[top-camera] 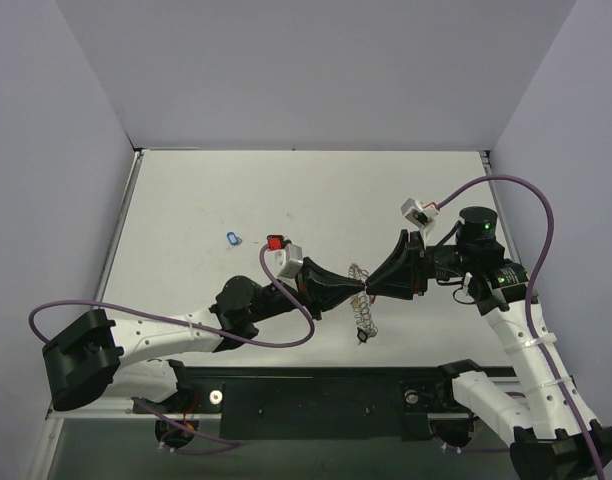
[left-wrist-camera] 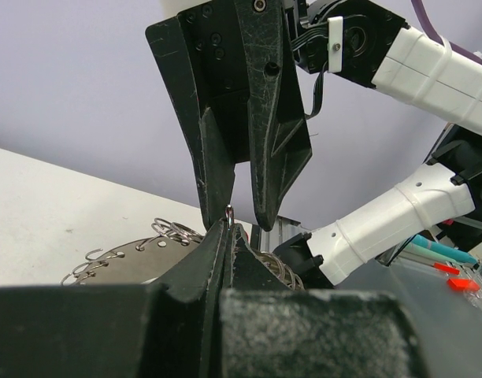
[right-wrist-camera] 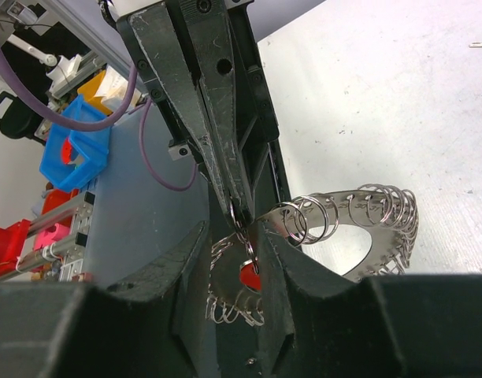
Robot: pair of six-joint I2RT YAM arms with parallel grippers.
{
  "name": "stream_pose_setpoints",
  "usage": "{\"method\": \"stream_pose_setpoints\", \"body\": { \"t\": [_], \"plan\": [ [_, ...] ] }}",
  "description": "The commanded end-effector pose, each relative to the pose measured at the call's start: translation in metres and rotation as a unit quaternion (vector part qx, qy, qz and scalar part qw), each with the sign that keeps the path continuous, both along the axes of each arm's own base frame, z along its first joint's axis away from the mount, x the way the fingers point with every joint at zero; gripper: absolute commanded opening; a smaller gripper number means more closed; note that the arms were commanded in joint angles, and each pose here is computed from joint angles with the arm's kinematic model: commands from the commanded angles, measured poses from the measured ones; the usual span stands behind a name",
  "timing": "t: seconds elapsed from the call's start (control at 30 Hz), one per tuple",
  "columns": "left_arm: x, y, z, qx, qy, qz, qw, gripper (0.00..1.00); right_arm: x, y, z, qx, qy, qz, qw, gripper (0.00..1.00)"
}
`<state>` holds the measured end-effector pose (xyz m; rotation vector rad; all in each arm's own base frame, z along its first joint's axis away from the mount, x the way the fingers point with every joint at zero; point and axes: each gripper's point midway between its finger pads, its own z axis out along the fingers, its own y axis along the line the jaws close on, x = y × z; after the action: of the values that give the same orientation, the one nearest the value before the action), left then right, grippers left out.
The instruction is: Put the keys on the keyring
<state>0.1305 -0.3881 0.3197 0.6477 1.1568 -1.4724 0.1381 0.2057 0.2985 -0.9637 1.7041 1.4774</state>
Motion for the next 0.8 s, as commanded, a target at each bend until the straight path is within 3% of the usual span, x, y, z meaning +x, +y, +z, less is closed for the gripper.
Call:
{"method": "stream_pose_setpoints", "body": {
  "t": [0.0,0.43,0.77],
  "plan": [
    [-0.0044,0.0095,0.0554,-0.078,-0.034,0.0,0.996,0.0,-0.0034,0.0019,0.0093,0.011,-0.029,0.019,0.999,0.26],
    [-0.0072,0.0164,0.0595,-0.087,-0.035,0.001,0.996,0.0,-0.0045,0.0019,0.0079,0.014,-0.033,0.021,0.999,0.28],
    [-0.0077,0.0173,0.0629,-0.095,-0.035,-0.001,0.995,0.0,-0.0052,0.0017,0.0071,0.013,-0.039,0.023,0.999,0.23]
  ]
}}
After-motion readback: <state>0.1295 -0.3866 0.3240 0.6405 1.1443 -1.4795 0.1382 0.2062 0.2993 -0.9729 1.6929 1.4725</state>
